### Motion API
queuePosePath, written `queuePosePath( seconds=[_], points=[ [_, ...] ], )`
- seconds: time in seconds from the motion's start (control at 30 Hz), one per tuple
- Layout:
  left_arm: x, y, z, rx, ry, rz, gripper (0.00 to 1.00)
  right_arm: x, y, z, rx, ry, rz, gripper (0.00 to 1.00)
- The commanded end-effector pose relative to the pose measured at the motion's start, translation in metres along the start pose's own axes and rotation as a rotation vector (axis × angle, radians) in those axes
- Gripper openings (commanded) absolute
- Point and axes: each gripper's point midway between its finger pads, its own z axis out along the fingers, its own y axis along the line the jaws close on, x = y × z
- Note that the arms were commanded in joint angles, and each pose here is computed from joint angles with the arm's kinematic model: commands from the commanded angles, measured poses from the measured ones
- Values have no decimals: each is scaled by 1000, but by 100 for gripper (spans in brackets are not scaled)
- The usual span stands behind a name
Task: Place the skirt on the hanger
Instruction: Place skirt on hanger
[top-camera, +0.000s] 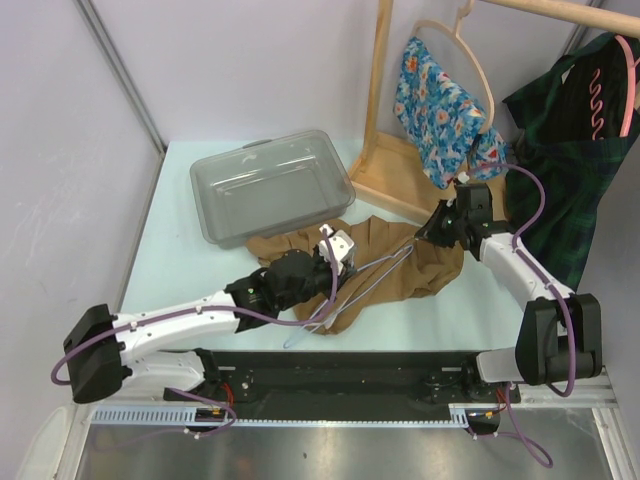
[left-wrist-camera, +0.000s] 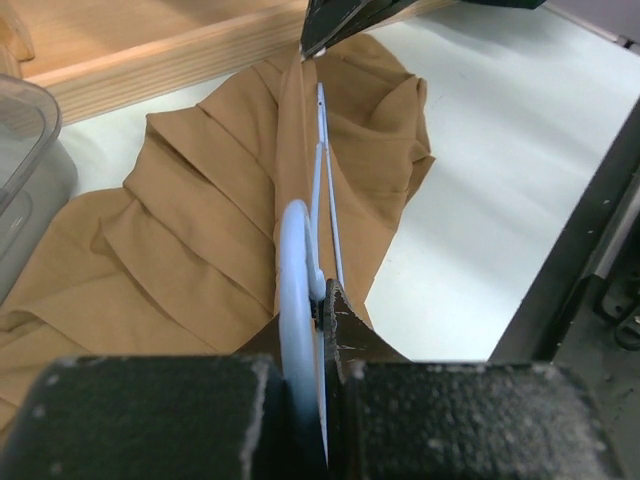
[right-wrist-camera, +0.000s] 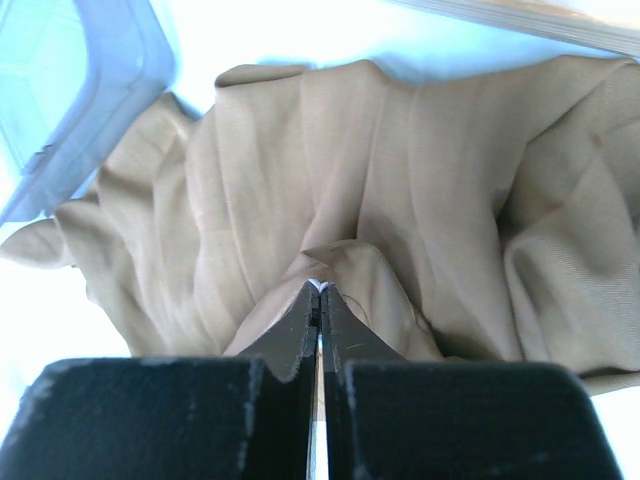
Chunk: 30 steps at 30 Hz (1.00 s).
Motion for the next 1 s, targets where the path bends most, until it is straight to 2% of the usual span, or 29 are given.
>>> queuePosePath(
  seconds=[0.0,0.13,0.4,0.97],
  points=[
    [-12,17,1,-97,-13,32,0,-40,25,-19,-73,-128,-13,0],
    [-30,23,-6,-130,-88,28,0,-34,19,-19,-45,-105,-12,0],
    [-51,13,-25,-61,-182,32,0,-29,9,-9,-7,-73,0,0],
    [-35,5,-24,-11,-145,38,0,-30,12,-12,-7,-77,6,0]
  ],
)
